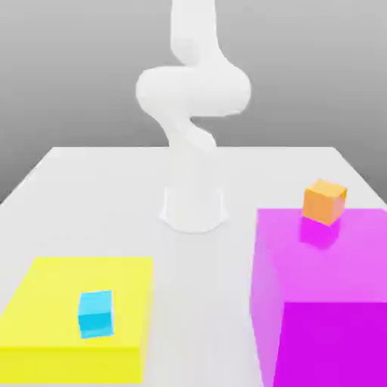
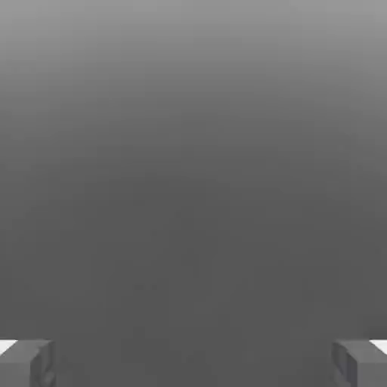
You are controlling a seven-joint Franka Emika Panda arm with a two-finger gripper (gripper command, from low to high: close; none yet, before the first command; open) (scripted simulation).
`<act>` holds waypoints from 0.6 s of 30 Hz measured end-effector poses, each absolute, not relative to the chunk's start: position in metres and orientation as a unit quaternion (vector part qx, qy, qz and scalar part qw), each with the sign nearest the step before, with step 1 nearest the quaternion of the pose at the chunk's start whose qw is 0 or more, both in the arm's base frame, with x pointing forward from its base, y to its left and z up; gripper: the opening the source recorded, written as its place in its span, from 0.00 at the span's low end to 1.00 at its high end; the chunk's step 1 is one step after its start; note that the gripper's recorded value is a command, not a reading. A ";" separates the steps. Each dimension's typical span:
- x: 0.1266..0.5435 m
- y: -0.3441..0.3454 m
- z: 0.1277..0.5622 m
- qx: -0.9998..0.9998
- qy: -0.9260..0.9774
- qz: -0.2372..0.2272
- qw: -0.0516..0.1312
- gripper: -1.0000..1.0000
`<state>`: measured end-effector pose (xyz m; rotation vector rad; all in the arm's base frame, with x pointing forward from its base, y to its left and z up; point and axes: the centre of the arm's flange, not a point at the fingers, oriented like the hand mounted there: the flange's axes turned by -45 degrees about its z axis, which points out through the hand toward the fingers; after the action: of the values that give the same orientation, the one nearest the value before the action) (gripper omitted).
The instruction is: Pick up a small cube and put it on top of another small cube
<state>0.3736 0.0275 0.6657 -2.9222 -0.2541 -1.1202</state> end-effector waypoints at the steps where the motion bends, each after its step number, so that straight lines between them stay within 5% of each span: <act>1: 0.383 0.041 0.646 -0.932 -0.119 -0.343 0.000 0.50; 9: 0.391 0.162 0.517 -0.878 -0.395 -0.269 0.017 0.50; 18: 0.318 0.270 0.379 -0.726 -0.660 -0.192 0.030 0.50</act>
<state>0.3181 0.2701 0.3790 -2.2379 -2.0347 -0.5905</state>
